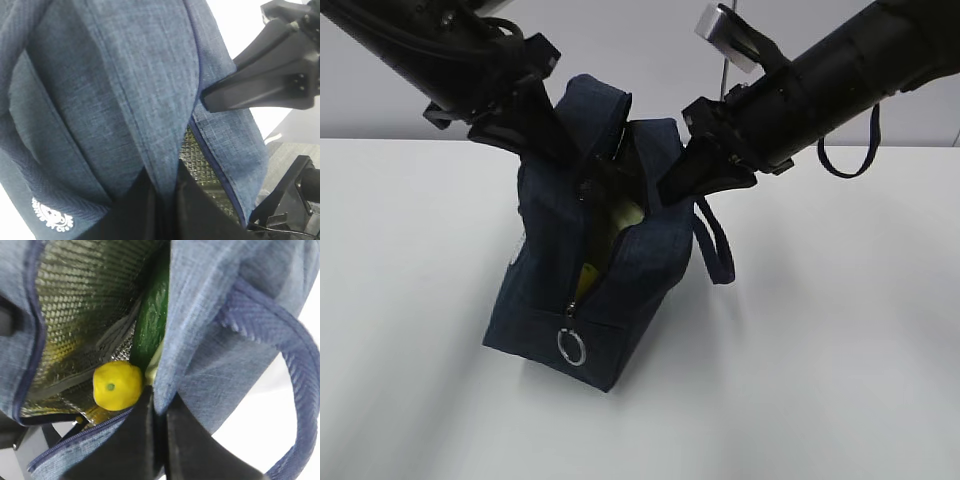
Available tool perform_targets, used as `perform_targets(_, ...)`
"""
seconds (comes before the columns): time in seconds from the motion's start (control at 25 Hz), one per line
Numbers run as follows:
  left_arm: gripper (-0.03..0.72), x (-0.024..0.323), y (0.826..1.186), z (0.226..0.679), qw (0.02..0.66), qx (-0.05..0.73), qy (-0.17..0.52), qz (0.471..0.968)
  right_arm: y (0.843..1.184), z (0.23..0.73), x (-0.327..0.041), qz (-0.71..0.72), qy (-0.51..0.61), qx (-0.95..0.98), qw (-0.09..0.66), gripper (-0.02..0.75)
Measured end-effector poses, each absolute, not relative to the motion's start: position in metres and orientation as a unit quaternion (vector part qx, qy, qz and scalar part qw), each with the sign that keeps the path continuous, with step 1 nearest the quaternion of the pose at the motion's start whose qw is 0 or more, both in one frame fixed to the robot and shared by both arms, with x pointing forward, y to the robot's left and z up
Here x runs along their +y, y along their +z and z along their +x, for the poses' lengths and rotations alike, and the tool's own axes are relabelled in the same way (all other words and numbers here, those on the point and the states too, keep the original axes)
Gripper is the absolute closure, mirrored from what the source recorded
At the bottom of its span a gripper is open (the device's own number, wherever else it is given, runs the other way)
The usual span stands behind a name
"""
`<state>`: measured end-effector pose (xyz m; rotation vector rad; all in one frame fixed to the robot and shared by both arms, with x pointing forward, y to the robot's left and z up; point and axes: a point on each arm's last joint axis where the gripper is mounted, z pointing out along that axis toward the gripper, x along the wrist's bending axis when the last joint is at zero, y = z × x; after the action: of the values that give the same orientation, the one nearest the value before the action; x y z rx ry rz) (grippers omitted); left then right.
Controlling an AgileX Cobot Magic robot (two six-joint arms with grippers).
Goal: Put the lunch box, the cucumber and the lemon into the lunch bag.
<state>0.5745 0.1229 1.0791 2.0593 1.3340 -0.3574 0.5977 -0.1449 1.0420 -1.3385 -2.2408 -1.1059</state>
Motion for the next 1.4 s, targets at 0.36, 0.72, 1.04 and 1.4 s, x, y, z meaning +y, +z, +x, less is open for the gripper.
perform_targets(0.36,0.686,0.093,1.065,0.577,0.346,0.505,-0.137,0.779,1.057,0.59,-0.161,-0.467,-0.33,-0.816,0.089,0.734)
perform_targets(0.72,0.685,0.086,1.048,0.582,0.332,0.514,-0.156,0.776,1.055,0.589,-0.162,-0.464,-0.321,-0.821,0.085,0.734)
perform_targets(1.04,0.68,0.077,1.047,0.578,0.333,0.514,-0.153,0.775,1.055,0.589,-0.162,-0.459,-0.321,-0.824,0.082,0.724)
perform_targets(1.4,0.631,0.077,1.026,0.576,0.311,0.533,-0.152,0.773,1.04,0.595,-0.16,-0.464,-0.31,-0.824,0.097,0.71)
